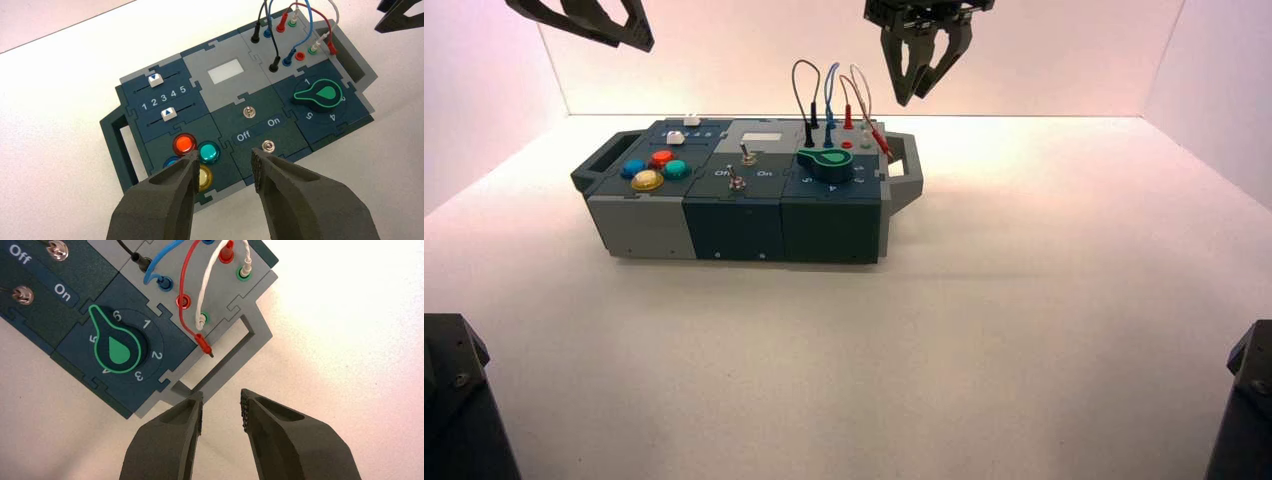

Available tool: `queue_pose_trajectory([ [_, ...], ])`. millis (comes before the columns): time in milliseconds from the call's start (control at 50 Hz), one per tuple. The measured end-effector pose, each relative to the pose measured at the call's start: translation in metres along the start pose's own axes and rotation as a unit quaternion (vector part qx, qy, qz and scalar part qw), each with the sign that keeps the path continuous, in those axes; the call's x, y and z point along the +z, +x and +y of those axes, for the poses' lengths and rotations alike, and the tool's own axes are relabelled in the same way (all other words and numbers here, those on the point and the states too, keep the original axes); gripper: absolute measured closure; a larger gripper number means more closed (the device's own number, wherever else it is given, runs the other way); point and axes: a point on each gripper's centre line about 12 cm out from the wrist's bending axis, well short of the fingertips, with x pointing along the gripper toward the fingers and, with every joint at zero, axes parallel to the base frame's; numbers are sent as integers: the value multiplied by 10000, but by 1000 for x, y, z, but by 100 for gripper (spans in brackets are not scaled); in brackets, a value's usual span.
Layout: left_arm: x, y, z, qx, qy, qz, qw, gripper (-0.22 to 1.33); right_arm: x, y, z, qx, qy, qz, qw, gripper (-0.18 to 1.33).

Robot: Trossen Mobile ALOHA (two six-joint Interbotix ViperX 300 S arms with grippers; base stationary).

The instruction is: Insert the red wire.

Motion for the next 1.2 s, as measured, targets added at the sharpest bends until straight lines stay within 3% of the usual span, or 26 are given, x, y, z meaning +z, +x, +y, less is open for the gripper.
queue_pose_trajectory([
  [380, 0, 0, 1, 15, -17, 1, 10000, 5, 13, 12, 8, 38, -184, 164, 9997, 24],
  [1200, 0, -2, 2, 35, -31, -29, 10000, 5, 28, 33, 14, 105, -306, 509, 9982, 24],
])
